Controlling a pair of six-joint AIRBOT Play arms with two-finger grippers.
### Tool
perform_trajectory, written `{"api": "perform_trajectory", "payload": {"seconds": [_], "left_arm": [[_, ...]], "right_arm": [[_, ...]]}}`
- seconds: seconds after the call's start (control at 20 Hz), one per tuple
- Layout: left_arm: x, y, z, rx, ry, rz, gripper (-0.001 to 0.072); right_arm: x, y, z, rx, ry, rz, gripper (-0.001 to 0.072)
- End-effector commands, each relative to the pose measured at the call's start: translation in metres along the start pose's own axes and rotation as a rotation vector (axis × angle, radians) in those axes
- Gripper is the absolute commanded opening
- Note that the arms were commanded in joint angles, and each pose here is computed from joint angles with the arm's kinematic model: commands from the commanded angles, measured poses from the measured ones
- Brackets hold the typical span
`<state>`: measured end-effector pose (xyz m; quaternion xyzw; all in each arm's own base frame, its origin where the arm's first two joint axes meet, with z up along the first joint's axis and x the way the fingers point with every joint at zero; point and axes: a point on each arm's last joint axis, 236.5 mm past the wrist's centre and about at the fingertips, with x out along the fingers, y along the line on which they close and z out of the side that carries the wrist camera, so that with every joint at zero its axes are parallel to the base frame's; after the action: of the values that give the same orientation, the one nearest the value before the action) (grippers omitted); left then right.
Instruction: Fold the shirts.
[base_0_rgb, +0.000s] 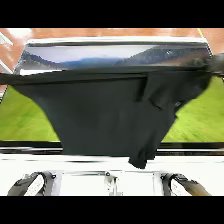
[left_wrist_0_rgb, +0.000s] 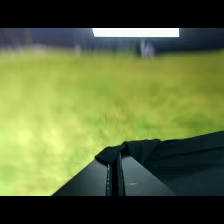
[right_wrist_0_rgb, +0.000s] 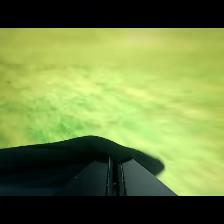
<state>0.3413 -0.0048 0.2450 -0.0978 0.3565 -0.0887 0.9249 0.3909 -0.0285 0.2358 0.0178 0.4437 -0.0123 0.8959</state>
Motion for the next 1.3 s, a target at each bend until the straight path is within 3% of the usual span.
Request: {"api": "perform_trajectory", "payload": {"seconds": [0.0, 0.3, 0.6, 0.65, 0.7, 0.75, 0.8, 0.85, 1.0, 1.1, 1.25], "left_arm": [[0.094, 0.048, -0.028, -0.127, 0.136, 0.012, 0.0035], [0.217, 0.092, -0.034, -0.341, 0.156, -0.034, 0.0036], [0.266, 0.093, -0.099, -0.413, 0.362, -0.073, 0.0039], [0.267, 0.09, -0.105, -0.414, 0.389, -0.083, 0.0093], [0.264, 0.089, -0.107, -0.417, 0.404, -0.089, 0.0265], [0.257, 0.092, -0.106, -0.414, 0.424, -0.094, 0.0474], [0.245, 0.101, -0.103, -0.406, 0.448, -0.086, 0.0548], [0.23, 0.114, -0.102, -0.413, 0.478, -0.066, 0.0548], [0.176, 0.154, -0.123, -0.498, 0.614, -0.018, 0.0534], [0.152, 0.158, -0.155, -0.564, 0.718, -0.053, 0.0525], [0.145, 0.138, -0.218, -0.633, 0.827, -0.138, 0.0526]], "right_arm": [[0.133, 0.015, 0.015, 0.131, 0.039, 0.098, 0.0061], [0.26, 0.062, 0.045, 0.433, -0.044, 0.361, 0.0061], [0.32, 0.097, -0.023, 0.418, 0.186, 0.386, 0.0072], [0.32, 0.103, -0.024, 0.411, 0.192, 0.393, 0.0079], [0.317, 0.106, -0.018, 0.411, 0.172, 0.399, 0.0087], [0.309, 0.11, -0.015, 0.415, 0.171, 0.417, 0.013], [0.294, 0.105, -0.011, 0.405, 0.178, 0.424, 0.0434], [0.276, 0.098, -0.012, 0.347, 0.19, 0.433, 0.0655], [0.226, 0.043, -0.038, 0.251, 0.303, 0.335, 0.0661], [0.199, 0.0, -0.076, 0.233, 0.454, 0.242, 0.066], [0.176, -0.025, -0.127, 0.291, 0.666, 0.242, 0.066]]}}
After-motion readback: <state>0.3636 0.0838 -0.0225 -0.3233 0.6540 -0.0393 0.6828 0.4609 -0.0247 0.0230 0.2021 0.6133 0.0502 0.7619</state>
